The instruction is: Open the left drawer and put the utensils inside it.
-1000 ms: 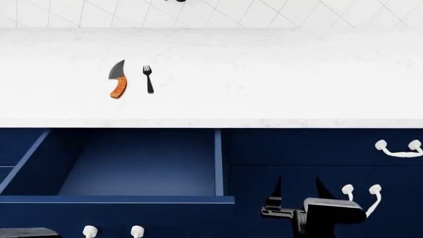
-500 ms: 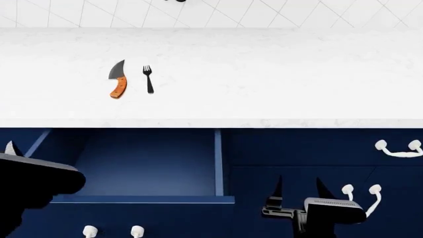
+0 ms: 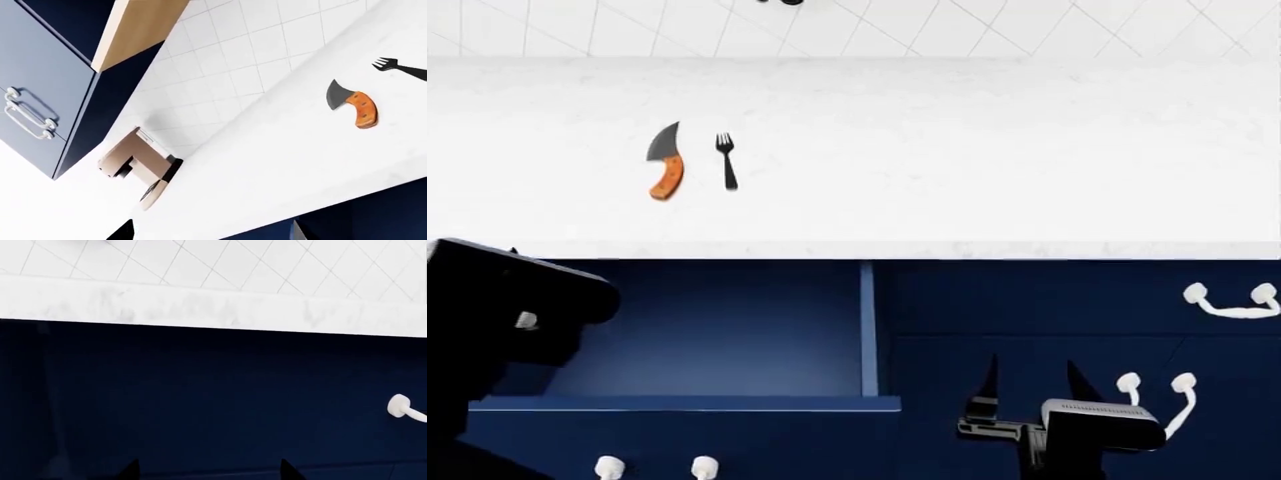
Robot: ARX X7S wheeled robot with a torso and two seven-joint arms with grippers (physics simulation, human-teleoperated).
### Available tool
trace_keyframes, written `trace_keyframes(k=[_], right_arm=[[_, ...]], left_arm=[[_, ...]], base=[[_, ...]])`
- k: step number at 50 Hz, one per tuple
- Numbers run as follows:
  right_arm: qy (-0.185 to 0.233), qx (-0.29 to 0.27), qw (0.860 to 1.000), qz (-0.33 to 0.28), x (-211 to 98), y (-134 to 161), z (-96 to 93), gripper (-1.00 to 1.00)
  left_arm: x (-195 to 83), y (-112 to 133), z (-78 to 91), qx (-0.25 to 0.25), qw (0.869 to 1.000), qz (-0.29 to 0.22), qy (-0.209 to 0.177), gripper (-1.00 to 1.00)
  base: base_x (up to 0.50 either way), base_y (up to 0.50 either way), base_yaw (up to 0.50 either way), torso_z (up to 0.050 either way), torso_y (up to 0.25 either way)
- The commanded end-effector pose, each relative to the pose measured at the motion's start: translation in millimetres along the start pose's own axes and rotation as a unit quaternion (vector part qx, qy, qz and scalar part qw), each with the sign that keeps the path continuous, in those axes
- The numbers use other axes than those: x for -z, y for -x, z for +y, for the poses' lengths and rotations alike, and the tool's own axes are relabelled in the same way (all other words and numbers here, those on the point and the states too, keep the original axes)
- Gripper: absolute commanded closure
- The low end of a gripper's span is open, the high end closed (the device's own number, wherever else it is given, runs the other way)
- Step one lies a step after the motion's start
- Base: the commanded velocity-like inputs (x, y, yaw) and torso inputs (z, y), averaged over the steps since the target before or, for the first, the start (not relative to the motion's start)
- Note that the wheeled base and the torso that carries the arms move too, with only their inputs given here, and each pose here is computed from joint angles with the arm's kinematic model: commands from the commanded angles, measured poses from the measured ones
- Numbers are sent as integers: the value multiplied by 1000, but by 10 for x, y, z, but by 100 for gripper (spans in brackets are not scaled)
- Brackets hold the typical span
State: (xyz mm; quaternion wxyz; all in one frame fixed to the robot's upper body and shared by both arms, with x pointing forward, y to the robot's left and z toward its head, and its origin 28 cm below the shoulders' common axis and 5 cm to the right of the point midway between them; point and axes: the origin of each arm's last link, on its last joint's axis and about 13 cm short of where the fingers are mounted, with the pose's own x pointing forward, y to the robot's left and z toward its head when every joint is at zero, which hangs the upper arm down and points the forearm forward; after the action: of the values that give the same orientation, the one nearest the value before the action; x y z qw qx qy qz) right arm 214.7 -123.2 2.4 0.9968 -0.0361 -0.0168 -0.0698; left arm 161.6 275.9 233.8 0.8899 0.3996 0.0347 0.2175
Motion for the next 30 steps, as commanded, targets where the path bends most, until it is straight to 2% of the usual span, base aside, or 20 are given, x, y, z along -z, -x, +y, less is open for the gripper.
trace_keyframes(k=[1,18,30], right_arm=[[3,-2,1000,1,-23,9,23,-100],[2,-1,1000,1,-24,7,18,-100],[1,3,1000,2,-15,19,-2,-100]], left_arm=[[16,-32,-53,26,1000,4,13,-100],[-24,-76,-78,46,999,7,16,-100],[-217,-220,-79,59,998,-11,27,-100]], base=[[0,0,0,50,0],[0,0,0,50,0],[0,0,0,50,0]])
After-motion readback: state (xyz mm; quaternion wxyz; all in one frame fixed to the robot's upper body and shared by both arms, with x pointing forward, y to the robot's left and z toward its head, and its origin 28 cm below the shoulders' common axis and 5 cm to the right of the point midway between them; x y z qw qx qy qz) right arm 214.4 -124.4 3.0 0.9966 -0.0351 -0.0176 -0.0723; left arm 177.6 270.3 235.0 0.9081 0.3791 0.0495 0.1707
